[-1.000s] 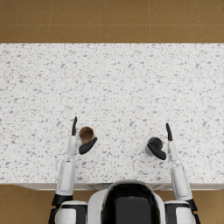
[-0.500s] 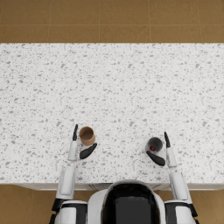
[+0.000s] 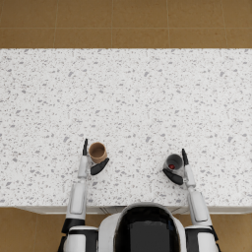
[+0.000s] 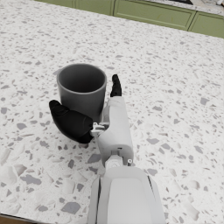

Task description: Pick up two cups and pour the berry on the right into the cup on the left

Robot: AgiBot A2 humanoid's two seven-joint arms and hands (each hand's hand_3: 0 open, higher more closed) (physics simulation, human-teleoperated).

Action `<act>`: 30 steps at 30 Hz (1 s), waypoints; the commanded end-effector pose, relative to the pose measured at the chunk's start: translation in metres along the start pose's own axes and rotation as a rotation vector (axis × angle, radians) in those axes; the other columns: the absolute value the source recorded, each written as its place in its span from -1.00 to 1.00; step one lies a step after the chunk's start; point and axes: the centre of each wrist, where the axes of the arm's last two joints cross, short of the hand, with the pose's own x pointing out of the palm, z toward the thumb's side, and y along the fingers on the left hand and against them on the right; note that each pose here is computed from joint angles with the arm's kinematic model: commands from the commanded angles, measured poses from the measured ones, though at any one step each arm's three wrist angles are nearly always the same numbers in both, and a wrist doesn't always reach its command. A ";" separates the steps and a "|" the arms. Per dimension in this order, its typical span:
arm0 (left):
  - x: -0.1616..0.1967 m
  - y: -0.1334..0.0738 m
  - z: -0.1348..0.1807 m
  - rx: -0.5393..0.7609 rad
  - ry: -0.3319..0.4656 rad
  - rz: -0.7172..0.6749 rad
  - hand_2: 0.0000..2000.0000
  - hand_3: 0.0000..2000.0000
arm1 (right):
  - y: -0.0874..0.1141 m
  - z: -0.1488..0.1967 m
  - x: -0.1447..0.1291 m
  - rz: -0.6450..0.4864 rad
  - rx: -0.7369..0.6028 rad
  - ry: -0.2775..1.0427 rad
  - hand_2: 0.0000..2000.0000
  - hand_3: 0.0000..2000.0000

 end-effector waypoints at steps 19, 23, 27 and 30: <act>0.014 0.016 0.000 0.006 -0.036 -0.034 1.00 0.28 | -0.012 0.021 0.013 0.145 -0.082 -0.024 1.00 0.28; 0.034 0.016 0.041 0.161 -0.049 -0.109 1.00 0.28 | -0.026 0.060 0.021 0.150 -0.237 -0.042 1.00 0.28; 0.049 0.029 0.065 0.243 -0.080 -0.146 1.00 0.28 | -0.056 0.112 0.021 0.101 -0.420 -0.083 1.00 0.28; 0.055 0.042 0.074 0.266 -0.097 -0.153 1.00 0.28 | -0.075 0.124 0.024 0.093 -0.443 -0.104 1.00 0.28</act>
